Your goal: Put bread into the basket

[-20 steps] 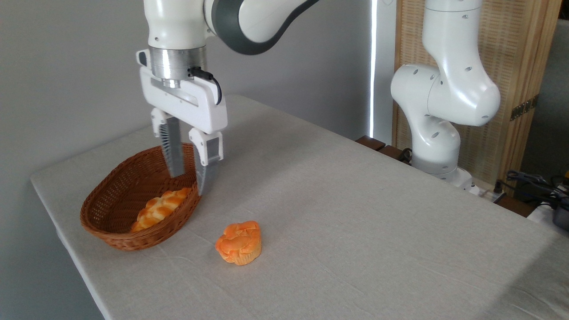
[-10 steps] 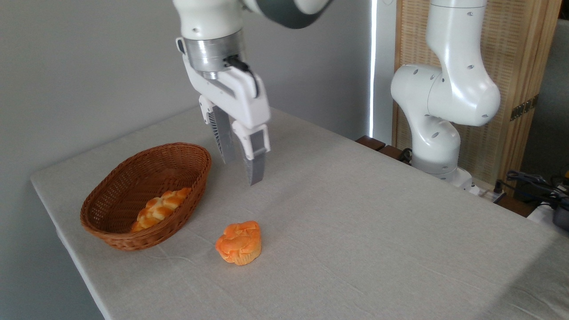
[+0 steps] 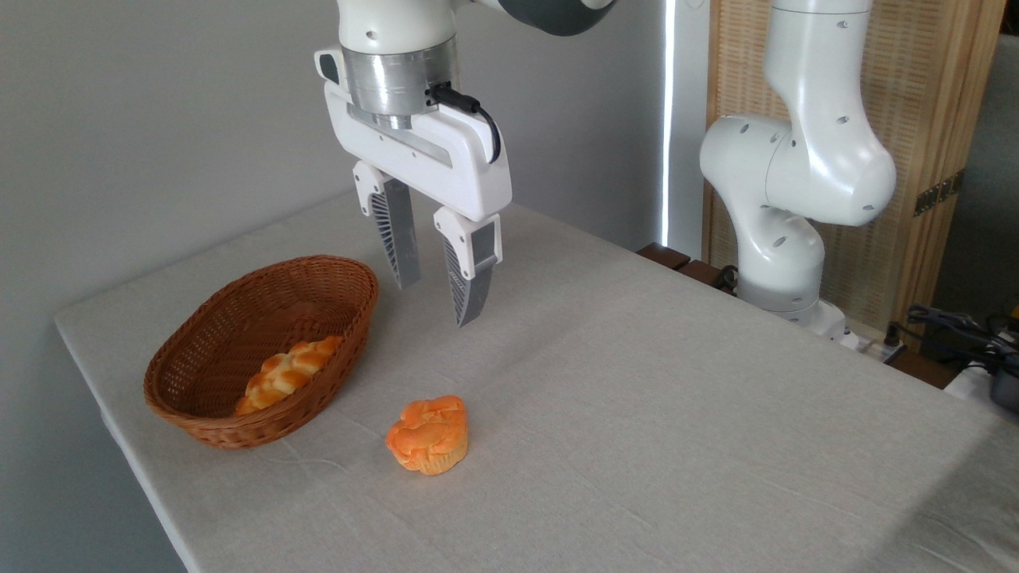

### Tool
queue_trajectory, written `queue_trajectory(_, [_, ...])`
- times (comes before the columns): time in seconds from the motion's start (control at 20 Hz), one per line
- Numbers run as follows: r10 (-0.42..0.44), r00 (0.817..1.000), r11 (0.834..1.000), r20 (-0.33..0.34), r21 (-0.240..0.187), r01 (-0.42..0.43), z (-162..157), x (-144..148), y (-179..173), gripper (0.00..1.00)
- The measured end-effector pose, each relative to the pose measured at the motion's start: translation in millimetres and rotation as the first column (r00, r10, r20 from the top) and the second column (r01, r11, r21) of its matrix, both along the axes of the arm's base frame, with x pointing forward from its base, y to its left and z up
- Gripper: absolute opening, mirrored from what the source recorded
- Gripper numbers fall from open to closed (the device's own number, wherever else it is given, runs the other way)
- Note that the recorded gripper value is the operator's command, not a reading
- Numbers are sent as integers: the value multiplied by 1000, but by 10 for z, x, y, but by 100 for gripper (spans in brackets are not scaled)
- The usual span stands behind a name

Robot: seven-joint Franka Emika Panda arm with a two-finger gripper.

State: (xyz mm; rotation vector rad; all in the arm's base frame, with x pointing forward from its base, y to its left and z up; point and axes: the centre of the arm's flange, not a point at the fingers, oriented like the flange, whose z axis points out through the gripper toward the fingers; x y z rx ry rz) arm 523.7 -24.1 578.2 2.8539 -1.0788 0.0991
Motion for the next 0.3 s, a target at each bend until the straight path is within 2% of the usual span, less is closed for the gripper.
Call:
queue_trajectory(0.1, [0,1000,1000,27,7,0,19,33,-4,100])
queue_trajectory(0.3, [-54,998,995,30,81,52,-13,45,-186,100])
